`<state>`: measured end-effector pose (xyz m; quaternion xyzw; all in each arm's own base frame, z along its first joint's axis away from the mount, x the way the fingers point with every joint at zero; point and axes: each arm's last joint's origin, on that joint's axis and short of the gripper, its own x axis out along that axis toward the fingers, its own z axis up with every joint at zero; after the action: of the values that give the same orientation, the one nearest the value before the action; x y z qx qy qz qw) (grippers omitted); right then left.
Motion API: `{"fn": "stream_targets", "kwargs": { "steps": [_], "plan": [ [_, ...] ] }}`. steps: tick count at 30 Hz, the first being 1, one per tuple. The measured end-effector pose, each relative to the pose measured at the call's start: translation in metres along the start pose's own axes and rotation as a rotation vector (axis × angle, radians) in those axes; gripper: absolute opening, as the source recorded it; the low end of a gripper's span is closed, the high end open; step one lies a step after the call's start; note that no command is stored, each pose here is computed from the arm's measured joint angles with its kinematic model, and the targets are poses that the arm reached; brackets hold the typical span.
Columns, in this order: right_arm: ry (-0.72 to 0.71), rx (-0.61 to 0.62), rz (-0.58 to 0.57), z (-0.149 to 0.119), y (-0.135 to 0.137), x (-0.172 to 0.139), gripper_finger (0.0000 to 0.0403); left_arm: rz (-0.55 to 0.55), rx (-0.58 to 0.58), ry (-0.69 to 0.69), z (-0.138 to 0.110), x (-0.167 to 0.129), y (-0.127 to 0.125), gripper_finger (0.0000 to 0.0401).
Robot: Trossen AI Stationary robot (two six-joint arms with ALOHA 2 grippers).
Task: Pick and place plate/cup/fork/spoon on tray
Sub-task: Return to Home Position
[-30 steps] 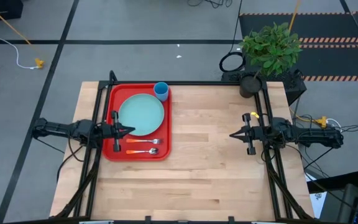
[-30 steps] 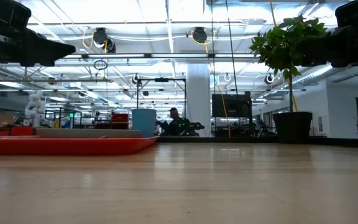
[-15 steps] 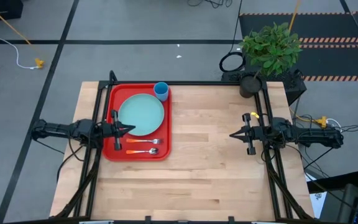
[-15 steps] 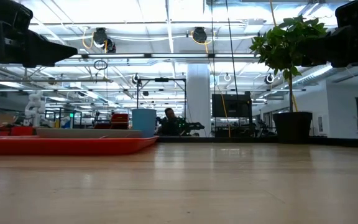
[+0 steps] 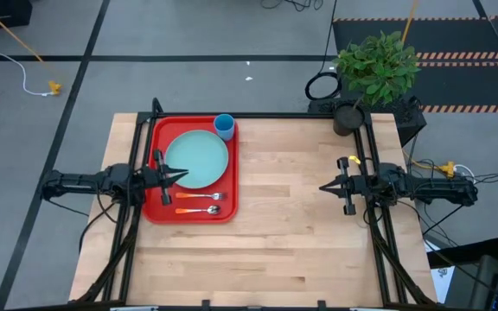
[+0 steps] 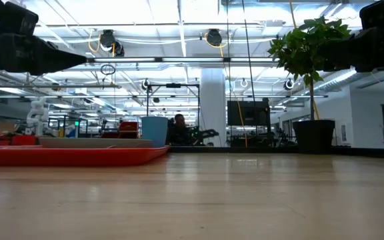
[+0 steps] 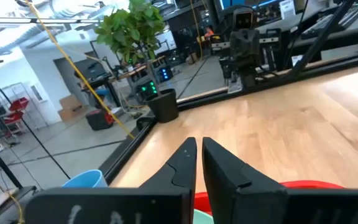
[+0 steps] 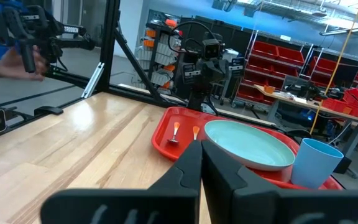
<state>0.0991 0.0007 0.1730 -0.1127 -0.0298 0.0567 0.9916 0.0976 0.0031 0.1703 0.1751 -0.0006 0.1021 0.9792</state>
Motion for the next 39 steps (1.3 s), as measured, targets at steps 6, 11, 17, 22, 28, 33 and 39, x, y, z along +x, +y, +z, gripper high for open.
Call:
{"fn": "stream_targets", "kwargs": {
  "steps": [6, 11, 17, 22, 28, 33, 39],
  "plan": [
    [0.000, 0.000, 0.000, 0.0000, 0.0000, 0.0000, 0.0000, 0.008, -0.053, -0.008, 0.0007, 0.0000, 0.0004, 0.0031],
    [0.000, 0.000, 0.000, 0.0000, 0.0000, 0.0000, 0.0000, 0.008, -0.056, -0.010, 0.0009, 0.0000, 0.0004, 0.0031],
    [0.000, 0.000, 0.000, 0.0000, 0.0000, 0.0000, 0.0000, 0.009, -0.060, -0.011, 0.0009, 0.0000, 0.0004, 0.0031],
    [0.000, 0.000, 0.000, 0.0000, 0.0000, 0.0000, 0.0000, 0.008, -0.059, -0.011, 0.0010, 0.0000, 0.0004, 0.0031],
    [0.000, 0.000, 0.000, 0.0000, 0.0000, 0.0000, 0.0000, 0.009, -0.058, -0.012, 0.0010, 0.0000, 0.0004, 0.0031],
    [0.000, 0.000, 0.000, 0.0000, 0.0000, 0.0000, 0.0000, 0.009, -0.057, -0.012, 0.0010, 0.0000, 0.0005, 0.0031],
    [0.000, 0.000, 0.000, 0.0000, 0.0000, 0.0000, 0.0000, 0.009, -0.057, -0.012, 0.0011, 0.0000, 0.0005, 0.0031]
  ]
}}
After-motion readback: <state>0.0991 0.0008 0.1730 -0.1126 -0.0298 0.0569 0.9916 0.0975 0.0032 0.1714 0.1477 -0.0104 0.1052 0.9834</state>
